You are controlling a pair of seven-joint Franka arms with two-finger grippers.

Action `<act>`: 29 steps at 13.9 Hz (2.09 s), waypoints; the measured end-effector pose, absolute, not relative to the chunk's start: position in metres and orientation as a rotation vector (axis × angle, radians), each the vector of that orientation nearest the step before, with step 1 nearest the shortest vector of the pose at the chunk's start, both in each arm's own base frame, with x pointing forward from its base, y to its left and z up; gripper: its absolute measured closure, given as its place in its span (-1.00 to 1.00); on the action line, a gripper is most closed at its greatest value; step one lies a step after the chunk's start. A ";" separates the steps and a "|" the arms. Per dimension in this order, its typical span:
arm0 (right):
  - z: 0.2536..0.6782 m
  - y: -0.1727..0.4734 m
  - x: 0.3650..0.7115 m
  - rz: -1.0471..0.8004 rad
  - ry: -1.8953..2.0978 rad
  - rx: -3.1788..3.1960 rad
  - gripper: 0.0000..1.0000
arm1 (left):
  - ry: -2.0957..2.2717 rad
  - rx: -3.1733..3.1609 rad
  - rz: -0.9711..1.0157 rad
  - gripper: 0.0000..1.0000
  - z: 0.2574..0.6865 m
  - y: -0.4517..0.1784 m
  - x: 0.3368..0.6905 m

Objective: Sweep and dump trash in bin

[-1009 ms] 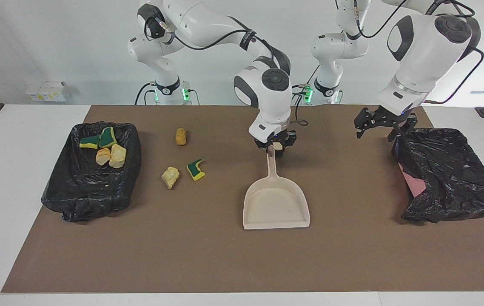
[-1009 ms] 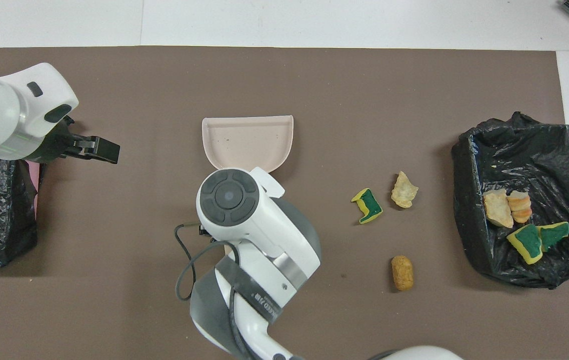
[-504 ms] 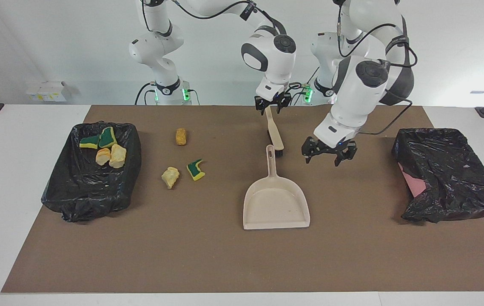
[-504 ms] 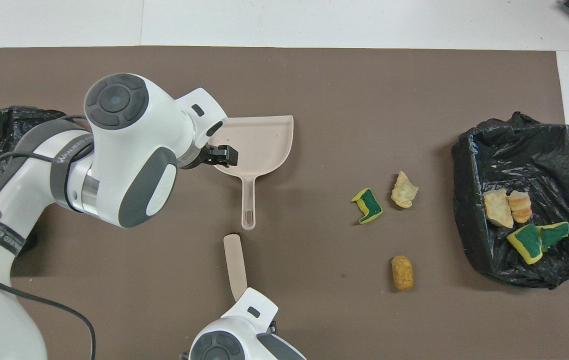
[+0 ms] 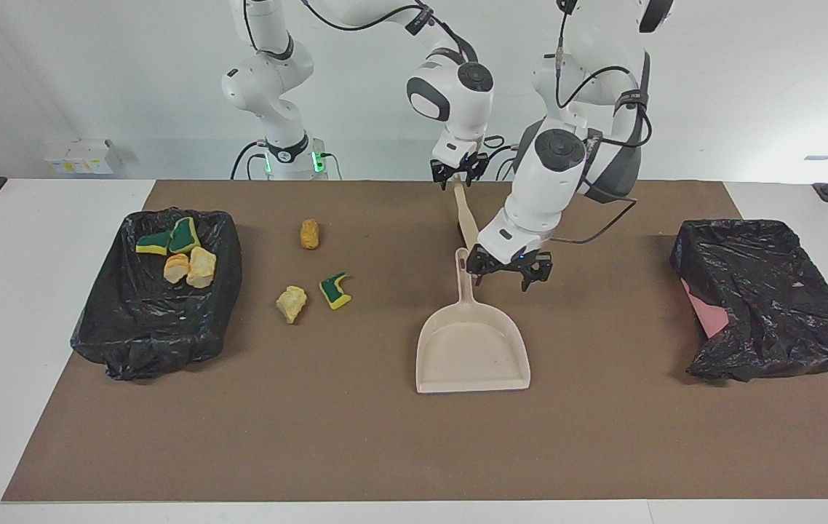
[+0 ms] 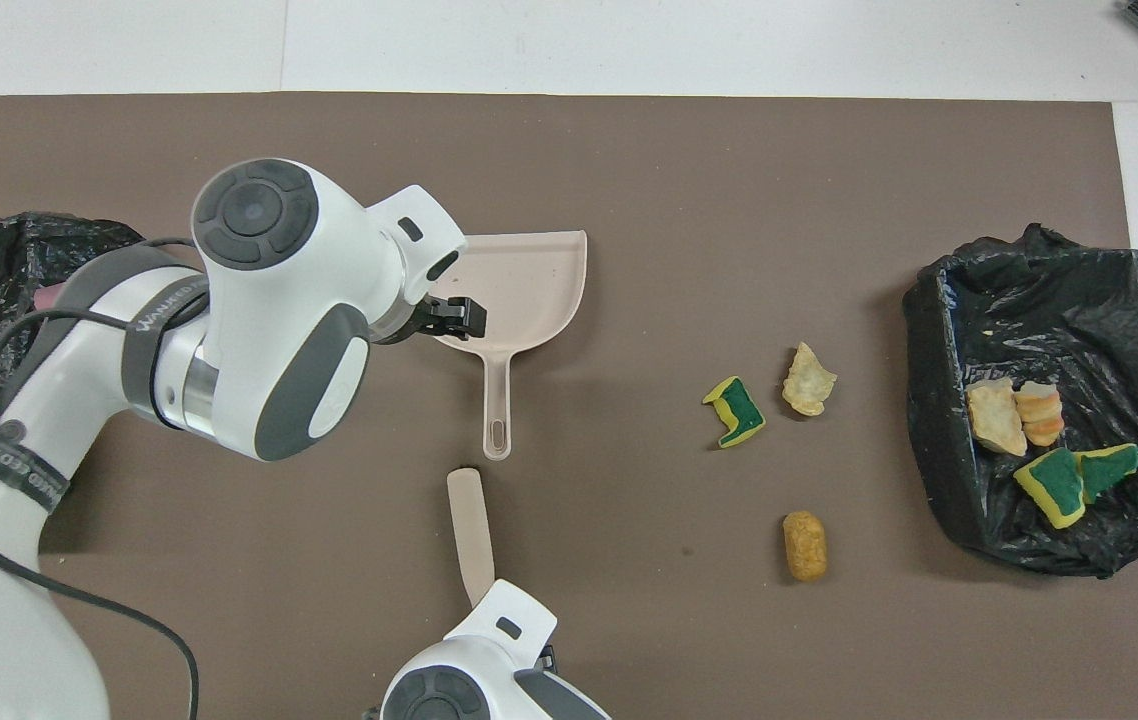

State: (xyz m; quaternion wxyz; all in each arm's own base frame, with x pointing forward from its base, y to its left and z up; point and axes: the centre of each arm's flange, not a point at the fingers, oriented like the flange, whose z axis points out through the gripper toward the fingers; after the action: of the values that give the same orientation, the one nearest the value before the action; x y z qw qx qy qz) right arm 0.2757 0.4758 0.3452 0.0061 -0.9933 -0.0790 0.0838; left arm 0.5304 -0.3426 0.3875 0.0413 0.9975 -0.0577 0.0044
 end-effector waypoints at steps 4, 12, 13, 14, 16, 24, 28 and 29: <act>0.345 0.477 0.274 0.264 -0.250 -3.107 0.48 | -0.176 3.069 -0.039 -1.00 0.361 -0.365 0.511; 0.373 0.470 0.268 0.262 -0.084 -3.135 0.48 | -0.141 3.097 -0.052 0.37 0.352 -0.362 0.509; 0.385 0.463 0.266 0.275 -0.066 -3.152 0.48 | -0.144 3.100 -0.046 0.37 0.353 -0.361 0.509; 0.399 0.454 0.265 0.285 -0.040 -3.169 0.48 | -0.144 3.102 -0.042 0.37 0.354 -0.361 0.510; 0.424 0.429 0.265 0.294 0.041 -3.197 0.48 | -0.149 3.104 -0.037 0.37 0.355 -0.360 0.510; 0.427 0.300 0.279 0.516 0.462 -3.364 0.48 | -0.167 3.107 -0.017 0.30 0.359 -0.357 0.513; 0.411 0.233 0.311 0.695 0.685 -3.397 0.48 | -0.147 3.102 0.020 0.38 0.371 -0.351 0.522; 0.407 0.218 0.316 0.739 0.701 -3.398 0.48 | -0.144 3.098 0.038 0.38 0.378 -0.347 0.526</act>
State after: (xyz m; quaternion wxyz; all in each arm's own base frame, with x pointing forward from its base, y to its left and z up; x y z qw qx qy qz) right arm 0.3157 0.2180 0.4073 -0.2013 -0.9383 0.1937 0.2040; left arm 0.5262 -0.3469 0.3779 0.0199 0.9987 -0.0463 0.0122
